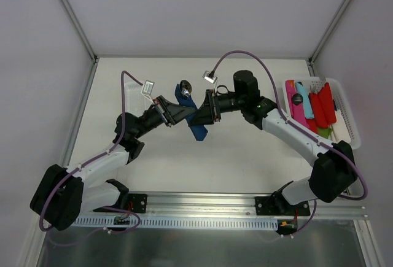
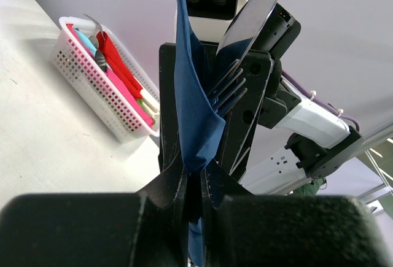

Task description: Place the utensils on the paper napkin and roll it up

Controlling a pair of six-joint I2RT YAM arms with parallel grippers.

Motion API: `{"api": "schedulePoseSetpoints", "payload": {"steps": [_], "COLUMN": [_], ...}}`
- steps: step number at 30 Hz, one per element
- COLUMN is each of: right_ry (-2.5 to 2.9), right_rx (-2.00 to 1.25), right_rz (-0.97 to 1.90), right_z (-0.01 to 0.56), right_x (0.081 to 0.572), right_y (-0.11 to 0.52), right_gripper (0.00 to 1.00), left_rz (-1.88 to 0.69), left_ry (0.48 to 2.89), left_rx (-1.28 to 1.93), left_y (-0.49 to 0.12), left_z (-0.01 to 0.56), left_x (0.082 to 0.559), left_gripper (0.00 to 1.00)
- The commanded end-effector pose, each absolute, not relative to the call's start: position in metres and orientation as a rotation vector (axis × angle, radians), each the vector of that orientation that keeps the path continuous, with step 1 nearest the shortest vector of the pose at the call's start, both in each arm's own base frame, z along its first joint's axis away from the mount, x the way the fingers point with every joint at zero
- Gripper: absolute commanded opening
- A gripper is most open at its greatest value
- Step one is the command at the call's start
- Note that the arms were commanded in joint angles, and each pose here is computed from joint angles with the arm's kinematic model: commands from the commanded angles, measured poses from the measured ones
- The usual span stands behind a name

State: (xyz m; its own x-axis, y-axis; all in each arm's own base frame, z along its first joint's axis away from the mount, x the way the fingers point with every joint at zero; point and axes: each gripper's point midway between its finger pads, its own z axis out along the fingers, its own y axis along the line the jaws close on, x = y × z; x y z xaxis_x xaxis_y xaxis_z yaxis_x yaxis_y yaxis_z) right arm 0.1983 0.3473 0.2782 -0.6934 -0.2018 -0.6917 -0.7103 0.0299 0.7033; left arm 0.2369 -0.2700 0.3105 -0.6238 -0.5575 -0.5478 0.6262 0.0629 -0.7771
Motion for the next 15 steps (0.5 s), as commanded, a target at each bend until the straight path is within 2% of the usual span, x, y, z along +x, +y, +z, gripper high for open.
{"api": "schedulePoseSetpoints", "payload": {"steps": [1,6,9,12,13,15], "right_ry": [1.908,1.934,1.938,1.934,1.932,1.920], "right_rx": [-0.973,-0.968,-0.969,-0.968,-0.970,-0.976], "right_rz": [1.747,1.770,1.778,1.781,1.783,1.788], "right_z": [0.2797,0.2743,0.2734,0.2753,0.2761,0.2801], "right_x": [0.1810,0.1783,0.1767,0.1758,0.1754,0.1751], "right_y": [0.3408,0.3401,0.3394,0.3390,0.3389,0.3392], "right_gripper": [0.36,0.35,0.31,0.22,0.15,0.08], "left_rz": [-1.702,-1.710,-1.715,-1.715,-1.712,-1.713], "left_ry": [1.197,1.190,1.186,1.188,1.189,1.188], "left_rx": [0.098,0.082,0.079,0.080,0.080,0.086], "left_y": [-0.2559,-0.2549,-0.2550,-0.2556,-0.2553,-0.2557], "left_z": [0.3680,0.3679,0.3678,0.3673,0.3669,0.3667], "left_x": [0.2335,0.2350,0.2355,0.2355,0.2361,0.2355], "left_gripper": [0.00,0.00,0.00,0.00,0.00,0.00]}}
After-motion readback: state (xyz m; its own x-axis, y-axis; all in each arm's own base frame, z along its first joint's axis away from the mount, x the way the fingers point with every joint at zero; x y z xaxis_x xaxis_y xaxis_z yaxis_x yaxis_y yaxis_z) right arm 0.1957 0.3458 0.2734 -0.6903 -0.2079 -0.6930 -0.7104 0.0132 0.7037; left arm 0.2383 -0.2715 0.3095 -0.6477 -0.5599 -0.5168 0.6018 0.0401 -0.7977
